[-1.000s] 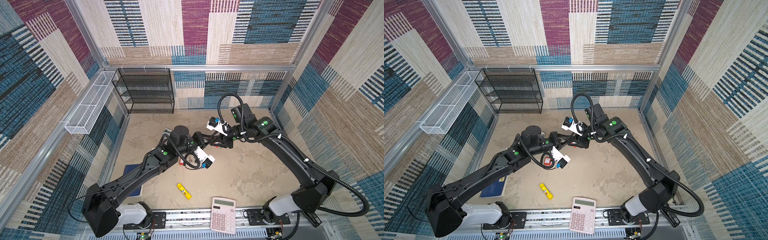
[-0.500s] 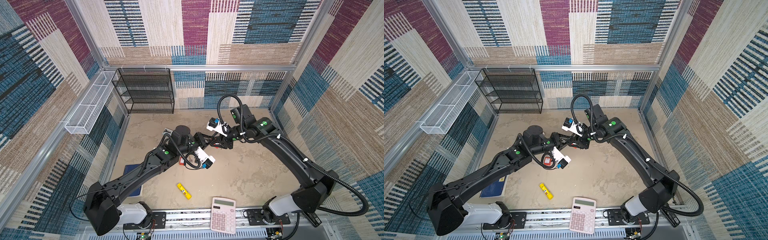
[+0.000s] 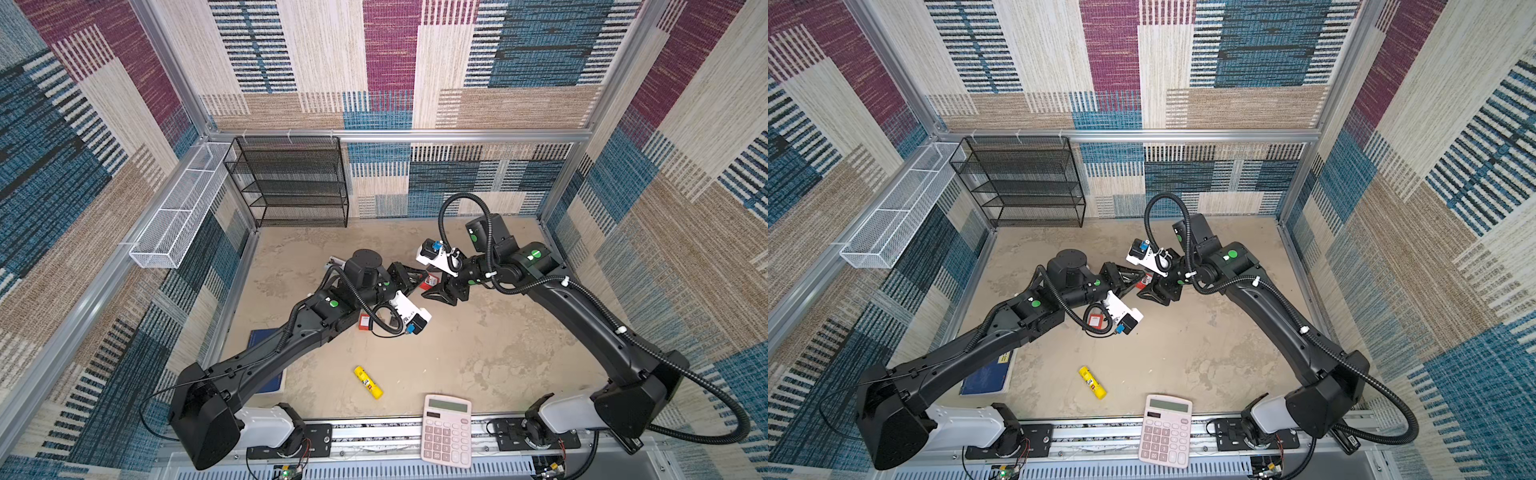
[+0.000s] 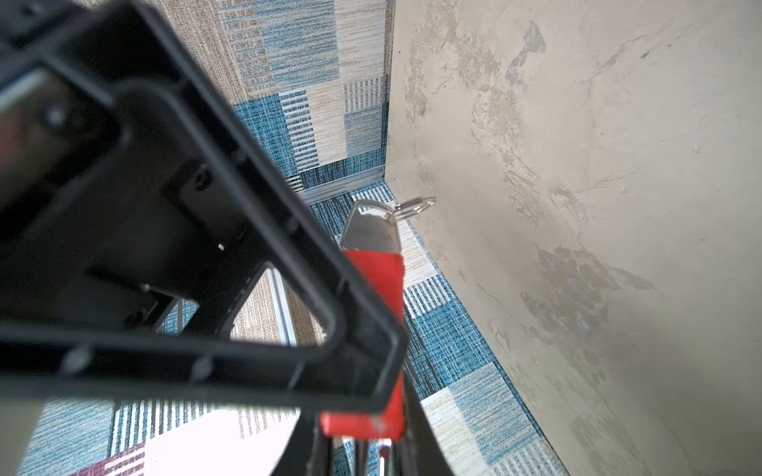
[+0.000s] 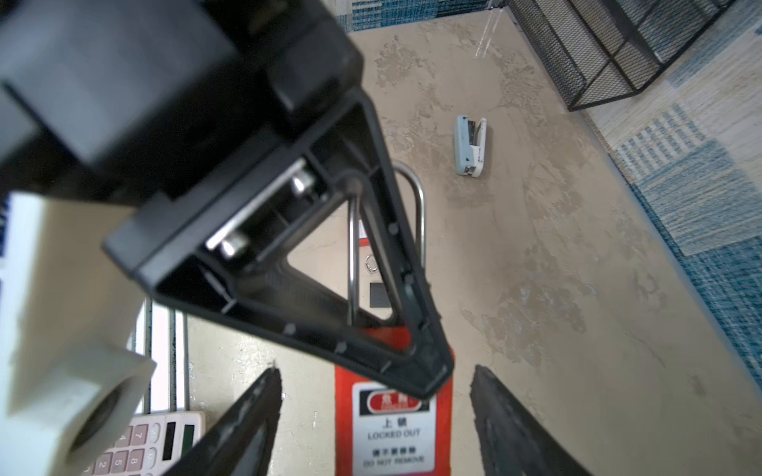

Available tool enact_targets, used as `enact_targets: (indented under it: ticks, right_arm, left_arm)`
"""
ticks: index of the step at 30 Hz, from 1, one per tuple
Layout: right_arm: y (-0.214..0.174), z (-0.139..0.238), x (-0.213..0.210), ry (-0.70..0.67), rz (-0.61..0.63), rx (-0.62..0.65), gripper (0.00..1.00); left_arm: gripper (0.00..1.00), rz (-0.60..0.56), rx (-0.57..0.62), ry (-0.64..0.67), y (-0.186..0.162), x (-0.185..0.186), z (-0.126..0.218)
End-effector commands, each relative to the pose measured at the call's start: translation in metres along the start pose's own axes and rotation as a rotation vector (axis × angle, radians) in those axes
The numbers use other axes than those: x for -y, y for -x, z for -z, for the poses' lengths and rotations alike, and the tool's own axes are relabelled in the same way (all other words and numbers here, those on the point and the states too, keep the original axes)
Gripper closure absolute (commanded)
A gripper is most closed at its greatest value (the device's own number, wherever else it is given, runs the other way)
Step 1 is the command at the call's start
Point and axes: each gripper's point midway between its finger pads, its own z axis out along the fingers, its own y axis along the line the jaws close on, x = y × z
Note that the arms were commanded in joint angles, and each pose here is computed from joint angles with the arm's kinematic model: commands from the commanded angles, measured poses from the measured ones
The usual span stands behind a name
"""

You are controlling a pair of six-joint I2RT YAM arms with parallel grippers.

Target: Lock with the key

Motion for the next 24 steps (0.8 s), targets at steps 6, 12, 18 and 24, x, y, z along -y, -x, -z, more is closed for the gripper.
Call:
enact_targets:
  ticks: [6,12,18,24]
  right_arm:
    - [0.029,0.026,0.037,-0.273,0.177,0.114,0.21]
    - [0.042,0.041,0.033,-0.321,0.278,0.211,0.2]
    - [0.05,0.053,0.034,-0.373,0.348,0.27,0.19]
    - [0.053,0.047,0.027,-0.347,0.437,0.323,0.19]
  left_arm:
    - [1.0,0.178,-0.01,0.002,-0.006,-0.009,0.01]
    - [1.0,0.383,-0.007,-0.039,-0.021,-0.009,0.024]
    - [1.0,0.718,-0.035,-0.133,-0.046,-0.005,0.038]
    - [1.0,1.018,0.028,-0.233,-0.054,-0.001,0.055]
